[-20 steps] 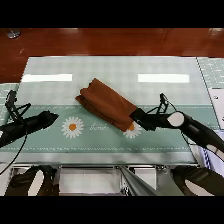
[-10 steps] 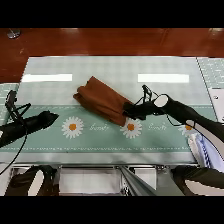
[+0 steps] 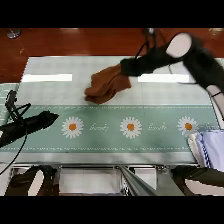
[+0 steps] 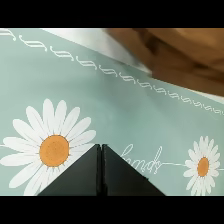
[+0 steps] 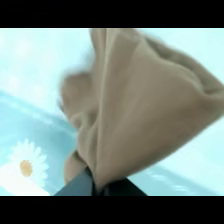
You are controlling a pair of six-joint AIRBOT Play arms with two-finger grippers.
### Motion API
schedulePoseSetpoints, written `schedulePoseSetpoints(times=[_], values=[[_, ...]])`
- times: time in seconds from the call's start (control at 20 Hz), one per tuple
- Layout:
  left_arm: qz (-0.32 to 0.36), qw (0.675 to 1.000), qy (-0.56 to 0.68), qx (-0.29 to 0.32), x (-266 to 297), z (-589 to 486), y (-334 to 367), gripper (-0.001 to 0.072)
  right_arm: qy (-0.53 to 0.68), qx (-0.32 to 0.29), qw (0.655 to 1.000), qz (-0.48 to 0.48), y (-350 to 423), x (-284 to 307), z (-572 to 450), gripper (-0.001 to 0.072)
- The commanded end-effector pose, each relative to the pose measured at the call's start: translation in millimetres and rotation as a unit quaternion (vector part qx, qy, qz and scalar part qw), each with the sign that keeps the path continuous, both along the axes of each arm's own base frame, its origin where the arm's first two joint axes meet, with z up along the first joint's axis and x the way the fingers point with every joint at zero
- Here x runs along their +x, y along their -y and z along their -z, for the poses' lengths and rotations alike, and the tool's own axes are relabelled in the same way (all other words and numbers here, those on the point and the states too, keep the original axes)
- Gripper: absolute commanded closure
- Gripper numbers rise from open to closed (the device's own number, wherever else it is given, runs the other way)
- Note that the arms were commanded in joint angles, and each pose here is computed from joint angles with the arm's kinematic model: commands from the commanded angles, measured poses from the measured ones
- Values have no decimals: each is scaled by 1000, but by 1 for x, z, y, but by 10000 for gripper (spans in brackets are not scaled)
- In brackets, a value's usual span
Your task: Fold the shirts.
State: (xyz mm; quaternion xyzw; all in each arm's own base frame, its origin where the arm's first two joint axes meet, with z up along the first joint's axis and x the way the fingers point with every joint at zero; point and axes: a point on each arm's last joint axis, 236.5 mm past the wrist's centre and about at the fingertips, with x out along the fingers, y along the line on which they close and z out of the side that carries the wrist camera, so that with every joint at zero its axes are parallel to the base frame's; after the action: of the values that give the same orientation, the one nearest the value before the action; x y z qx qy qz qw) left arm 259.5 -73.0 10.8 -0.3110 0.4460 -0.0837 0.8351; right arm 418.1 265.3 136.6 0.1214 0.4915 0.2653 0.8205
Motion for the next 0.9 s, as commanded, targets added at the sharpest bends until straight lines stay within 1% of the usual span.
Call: schedulePoseSetpoints(times=[0.0,0.1,0.2,0.45,0.55,0.75,0.85], values=[[1,1000,-1,0,0,0,0,690,43,-48,997,31,60,3,-76,687],[1,1000,-1,0,0,0,0,690,57,-47,995,73,103,1,-108,687],[0,1000,0,0,0,0,0,690,45,-59,989,127,160,-13,-124,687],[-2,1000,2,1,1,0,-1,690,-54,-145,957,245,294,-90,-118,687],[-7,1000,8,2,4,-2,-3,690,-46,-150,942,296,325,-116,-126,687],[-23,999,25,-7,13,-9,-4,690,-94,-199,884,413,385,-193,-101,687],[-33,999,36,-7,18,-12,-7,690,-134,-206,852,462,396,-238,-75,687]])
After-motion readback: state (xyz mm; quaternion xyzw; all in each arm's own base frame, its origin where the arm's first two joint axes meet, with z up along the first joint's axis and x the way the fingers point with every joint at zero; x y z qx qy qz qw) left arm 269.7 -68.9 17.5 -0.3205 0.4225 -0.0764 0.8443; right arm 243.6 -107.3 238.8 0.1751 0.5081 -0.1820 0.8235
